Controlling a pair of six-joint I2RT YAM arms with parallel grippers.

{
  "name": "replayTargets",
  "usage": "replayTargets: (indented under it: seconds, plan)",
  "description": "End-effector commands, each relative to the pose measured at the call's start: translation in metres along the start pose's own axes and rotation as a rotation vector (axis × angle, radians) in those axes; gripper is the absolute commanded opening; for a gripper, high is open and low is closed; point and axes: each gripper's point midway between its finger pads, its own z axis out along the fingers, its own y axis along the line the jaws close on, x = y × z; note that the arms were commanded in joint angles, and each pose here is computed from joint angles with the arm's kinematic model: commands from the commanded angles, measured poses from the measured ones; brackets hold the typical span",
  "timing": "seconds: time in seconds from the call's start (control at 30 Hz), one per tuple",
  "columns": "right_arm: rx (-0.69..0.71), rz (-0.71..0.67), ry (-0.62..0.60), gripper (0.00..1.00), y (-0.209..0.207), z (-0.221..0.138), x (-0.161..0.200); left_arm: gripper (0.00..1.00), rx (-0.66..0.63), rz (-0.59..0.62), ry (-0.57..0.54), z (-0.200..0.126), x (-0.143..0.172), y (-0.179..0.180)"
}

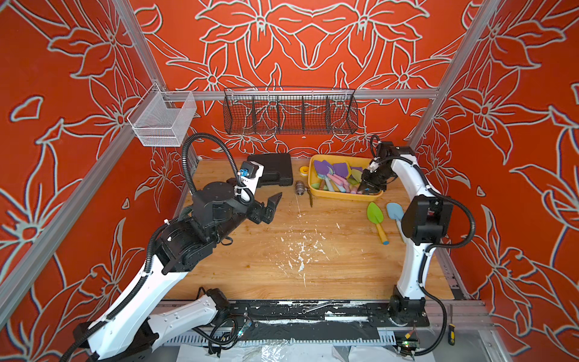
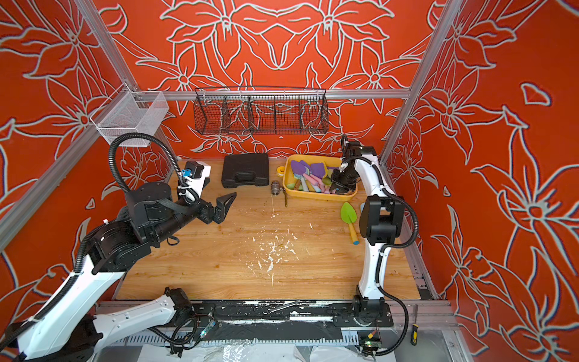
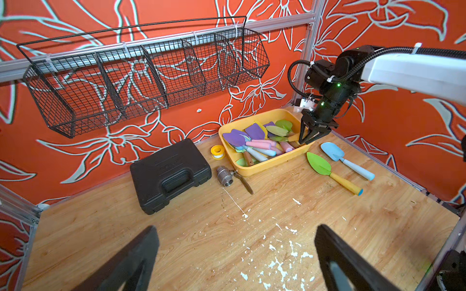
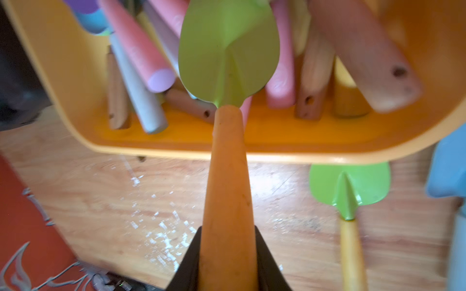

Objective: Take the shovel out of the storage box
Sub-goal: Pick up the shovel from the storage box, then place the shovel at the center of the board.

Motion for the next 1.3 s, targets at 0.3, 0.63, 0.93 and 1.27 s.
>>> replayTargets:
  seconds: [0.3, 0.63, 0.93, 1.27]
  plan:
    - [-0.267, 0.065, -0.049, 0.00, 0.044, -0.028, 0.021, 0.97, 0.035, 0.001, -0.047, -0.010, -0.002, -0.005]
    - [-0.174, 0.050, -0.205, 0.00, 0.018, -0.060, 0.083, 0.97, 0.062, -0.023, -0.045, -0.010, 0.004, -0.009]
    - [0.034, -0.020, -0.378, 0.00, -0.041, -0.019, 0.160, 0.97, 0.129, -0.041, -0.026, 0.004, 0.008, -0.024]
    - [0.087, -0.117, -0.399, 0.00, -0.047, 0.030, 0.153, 0.97, 0.161, -0.064, -0.016, 0.015, 0.011, -0.031]
